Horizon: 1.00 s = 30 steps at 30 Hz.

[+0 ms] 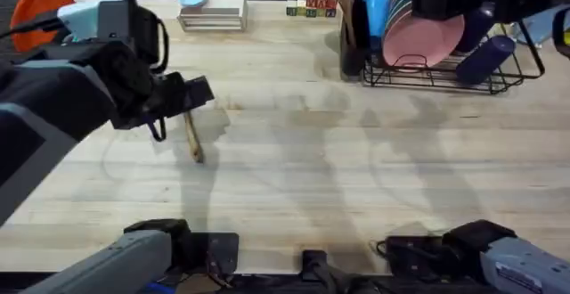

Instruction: Pick up the spoon on the table one by one and put them onto the rack

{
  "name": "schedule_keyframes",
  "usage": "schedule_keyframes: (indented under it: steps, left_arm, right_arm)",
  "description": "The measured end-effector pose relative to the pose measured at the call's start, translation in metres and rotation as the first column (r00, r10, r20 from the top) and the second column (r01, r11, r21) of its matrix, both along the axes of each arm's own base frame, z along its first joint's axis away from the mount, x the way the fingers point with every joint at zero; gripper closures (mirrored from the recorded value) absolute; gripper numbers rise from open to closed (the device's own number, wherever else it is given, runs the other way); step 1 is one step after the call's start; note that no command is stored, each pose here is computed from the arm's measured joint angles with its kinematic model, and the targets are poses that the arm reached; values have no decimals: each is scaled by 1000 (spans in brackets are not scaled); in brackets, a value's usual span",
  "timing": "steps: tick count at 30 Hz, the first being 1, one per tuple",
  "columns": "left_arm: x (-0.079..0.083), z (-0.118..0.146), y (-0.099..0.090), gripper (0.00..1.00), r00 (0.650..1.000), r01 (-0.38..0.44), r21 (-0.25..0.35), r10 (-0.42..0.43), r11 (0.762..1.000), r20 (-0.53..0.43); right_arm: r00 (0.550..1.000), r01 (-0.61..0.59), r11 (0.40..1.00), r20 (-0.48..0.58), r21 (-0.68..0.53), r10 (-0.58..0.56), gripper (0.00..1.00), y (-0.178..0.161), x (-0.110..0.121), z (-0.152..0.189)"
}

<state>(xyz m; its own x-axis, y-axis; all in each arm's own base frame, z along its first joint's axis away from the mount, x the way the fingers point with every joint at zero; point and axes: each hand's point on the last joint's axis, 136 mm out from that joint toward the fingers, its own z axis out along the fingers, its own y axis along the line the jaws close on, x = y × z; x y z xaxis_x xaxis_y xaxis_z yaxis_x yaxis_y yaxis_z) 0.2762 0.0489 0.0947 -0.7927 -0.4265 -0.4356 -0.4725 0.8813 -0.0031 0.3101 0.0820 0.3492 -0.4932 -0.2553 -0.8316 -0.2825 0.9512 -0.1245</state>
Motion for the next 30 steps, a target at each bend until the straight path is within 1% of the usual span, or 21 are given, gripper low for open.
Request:
schedule_keyframes:
  steps: [4,7,13,14,19,24,26,27,29,30]
  left_arm:
    - [-4,-14,14,7,997,-55,-26,53,998,-50]
    - [-5,-25,20,7,994,-78,-38,74,996,-82]
    - [8,-35,17,8,997,-30,-61,25,998,-76]
    - [12,-42,15,7,996,-18,-69,12,997,-83]
    - [10,-58,13,6,991,-15,-85,3,996,-135]
    - [14,-60,13,14,990,-8,-88,-4,996,-138]
    - [16,-61,14,53,990,-8,-88,-4,996,-140]
    - [16,-61,14,92,990,-8,-89,-4,996,-141]
    - [18,-61,14,194,990,-9,-88,-4,996,-139]
    - [20,-61,14,303,991,-9,-87,-3,996,-136]
  right_arm:
    - [1000,0,1000,0,0,0,4,0,0,0]
    - [1000,0,1000,0,0,0,4,0,0,0]
    - [1000,0,1000,-1,0,0,5,0,0,0]
    - [1000,0,1000,-1,0,0,3,0,0,0]
    - [1000,0,1000,-1,0,0,5,0,0,0]
    - [1000,0,1000,-1,0,0,3,0,0,0]
    - [1000,0,1000,-1,0,0,3,0,0,0]
    - [1000,0,1000,-1,0,0,4,0,0,0]
    - [1000,0,1000,-1,0,0,3,0,0,0]
    - [1000,0,1000,-1,0,0,4,0,0,0]
